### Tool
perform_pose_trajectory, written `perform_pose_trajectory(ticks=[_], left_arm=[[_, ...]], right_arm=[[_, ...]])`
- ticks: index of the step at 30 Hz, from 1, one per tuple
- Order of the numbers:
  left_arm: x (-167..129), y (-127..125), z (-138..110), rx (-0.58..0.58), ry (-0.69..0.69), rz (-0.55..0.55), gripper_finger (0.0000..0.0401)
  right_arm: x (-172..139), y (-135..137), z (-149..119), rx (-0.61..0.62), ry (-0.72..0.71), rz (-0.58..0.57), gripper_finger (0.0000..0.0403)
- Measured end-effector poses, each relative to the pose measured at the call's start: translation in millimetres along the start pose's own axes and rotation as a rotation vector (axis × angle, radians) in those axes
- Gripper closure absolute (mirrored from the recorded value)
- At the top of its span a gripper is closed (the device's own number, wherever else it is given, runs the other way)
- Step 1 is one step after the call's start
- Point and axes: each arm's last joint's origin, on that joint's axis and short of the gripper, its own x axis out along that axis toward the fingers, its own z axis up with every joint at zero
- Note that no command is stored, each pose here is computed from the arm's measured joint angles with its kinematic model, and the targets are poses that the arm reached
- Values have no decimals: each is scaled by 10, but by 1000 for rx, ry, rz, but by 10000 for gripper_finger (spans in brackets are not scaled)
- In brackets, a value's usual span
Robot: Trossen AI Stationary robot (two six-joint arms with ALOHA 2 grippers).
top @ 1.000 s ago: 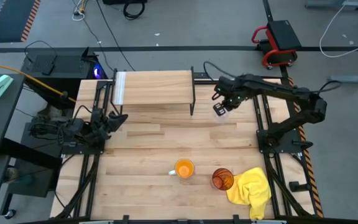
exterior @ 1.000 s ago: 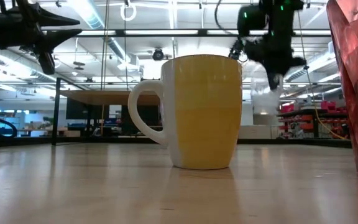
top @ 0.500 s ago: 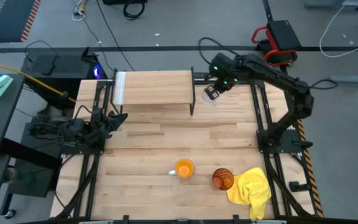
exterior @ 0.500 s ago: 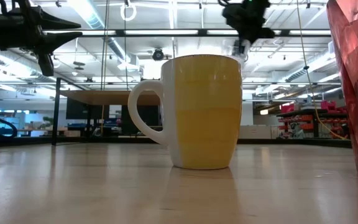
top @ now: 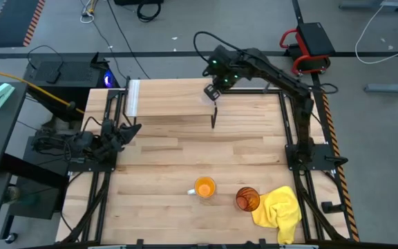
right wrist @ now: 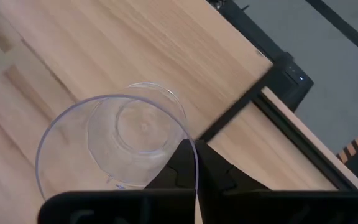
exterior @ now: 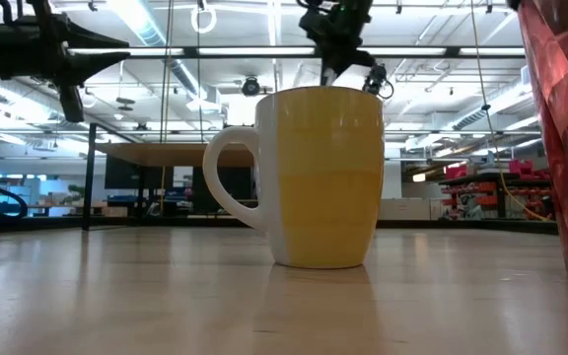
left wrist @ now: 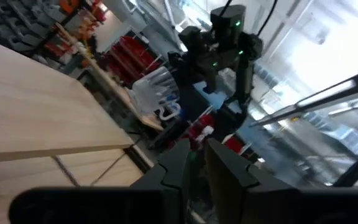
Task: Stack small to large cups/mugs on shelf
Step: Put the transparent mug on the shelf
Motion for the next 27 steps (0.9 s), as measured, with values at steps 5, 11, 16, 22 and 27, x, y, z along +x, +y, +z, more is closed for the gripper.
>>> perform_pose_trajectory(ticks=[5,11,16,22,27], left_arm=[[85,-226,248,107,-50,4,352],[350,-545,507,306,-42,104,354],[690,-688,618,434,39,276,361],[1172,-746,830,471,164,250,378],[1539,-657,1032,452,269,255,391]], right_arm=[[191,-1,75,-7,32,13,402],[250,-36,117,0,20,10,402],[197,-56,169,10,-43,28,402],[237,-64,186,15,-43,30,402],[246,-62,192,55,-45,31,402]])
